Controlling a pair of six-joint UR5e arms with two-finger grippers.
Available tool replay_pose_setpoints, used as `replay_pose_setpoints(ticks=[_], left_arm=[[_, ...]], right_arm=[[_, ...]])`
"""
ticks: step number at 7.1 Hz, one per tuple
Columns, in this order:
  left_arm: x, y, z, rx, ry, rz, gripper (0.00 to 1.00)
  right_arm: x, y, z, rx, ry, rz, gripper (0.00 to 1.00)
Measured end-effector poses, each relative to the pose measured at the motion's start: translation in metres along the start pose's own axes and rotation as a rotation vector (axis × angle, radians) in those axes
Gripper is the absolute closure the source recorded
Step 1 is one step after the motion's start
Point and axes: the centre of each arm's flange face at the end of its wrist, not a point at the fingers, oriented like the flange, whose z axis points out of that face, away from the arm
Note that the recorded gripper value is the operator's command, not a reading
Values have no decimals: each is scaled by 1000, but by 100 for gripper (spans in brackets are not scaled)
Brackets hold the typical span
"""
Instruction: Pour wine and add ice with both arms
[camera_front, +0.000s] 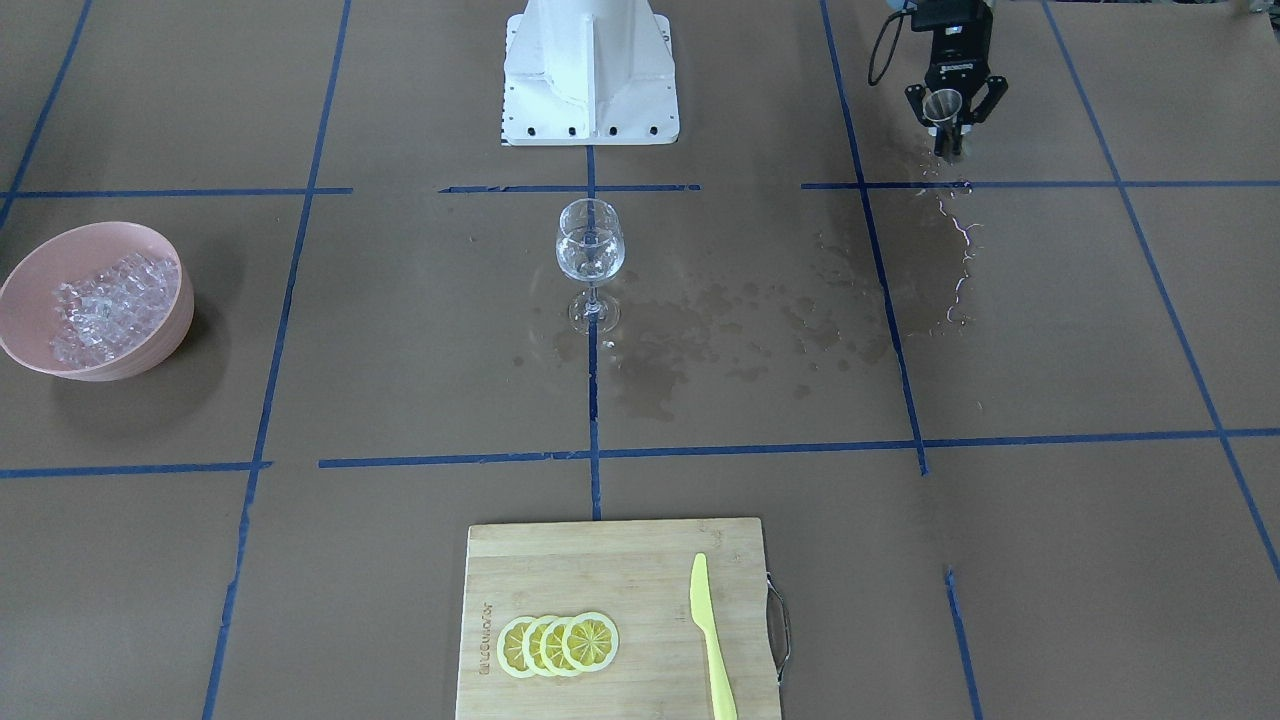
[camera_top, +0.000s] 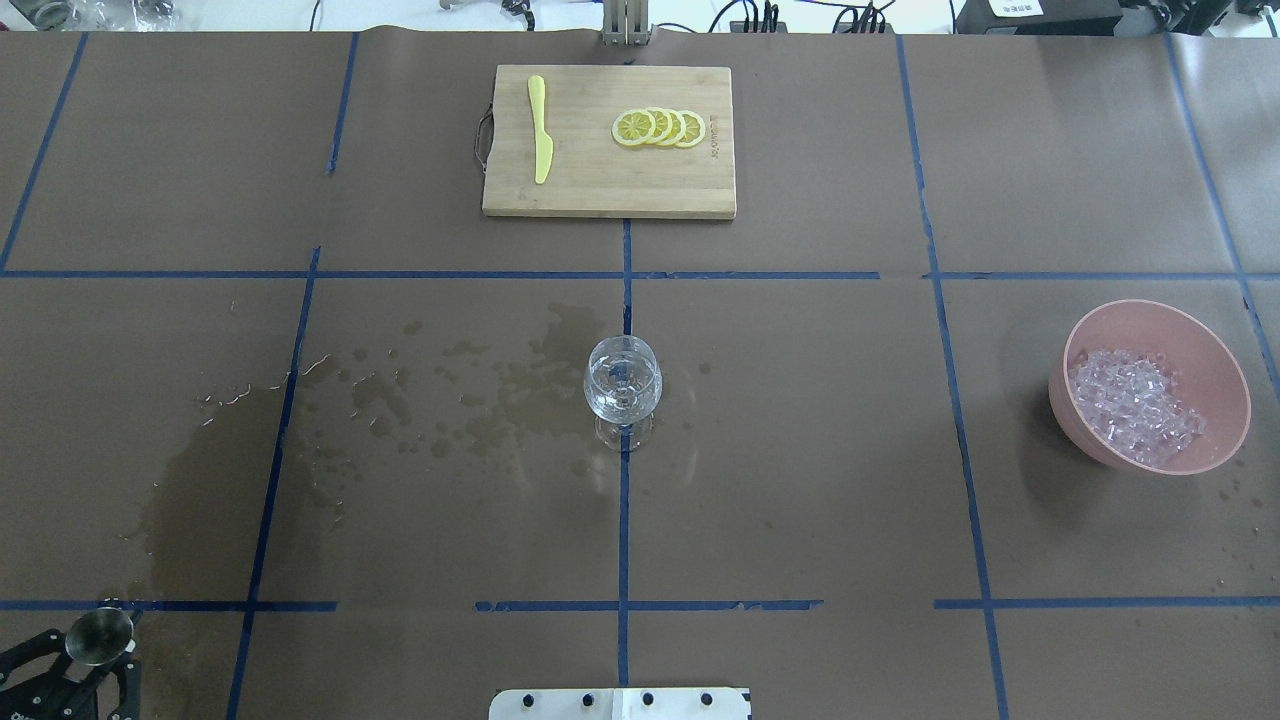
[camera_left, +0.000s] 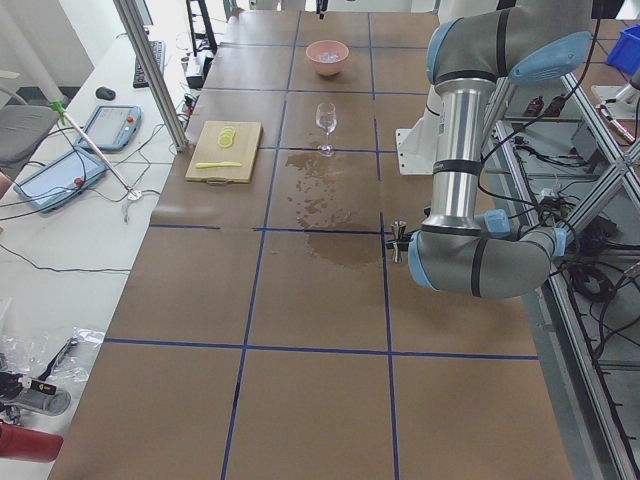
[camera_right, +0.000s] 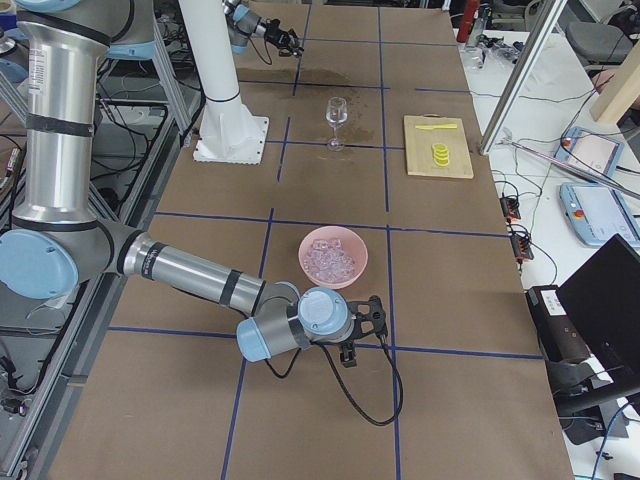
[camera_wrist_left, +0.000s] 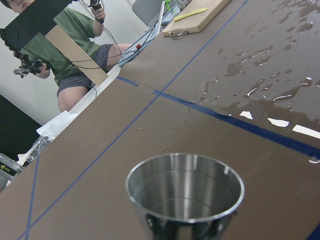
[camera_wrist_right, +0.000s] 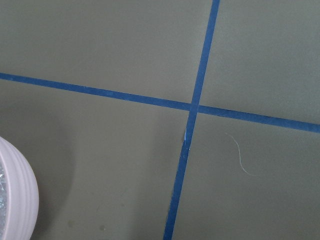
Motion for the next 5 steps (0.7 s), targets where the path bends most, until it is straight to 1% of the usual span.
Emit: replay_pose_setpoints(ticks=[1,2,3,5], left_arm=[[15,-10,-6,-22,9,-86,100],[20,-20,-10,-34,15,-142,100],[22,-32,-13,-42,22,-190,100],[20,-43,-11,-44,19,-243,100]], right_arm=[[0,0,0,0,0,0,0],[0,0,0,1,0,2,0],[0,0,-1,2,0,4,0],[0,1,-1,1,0,6,0]])
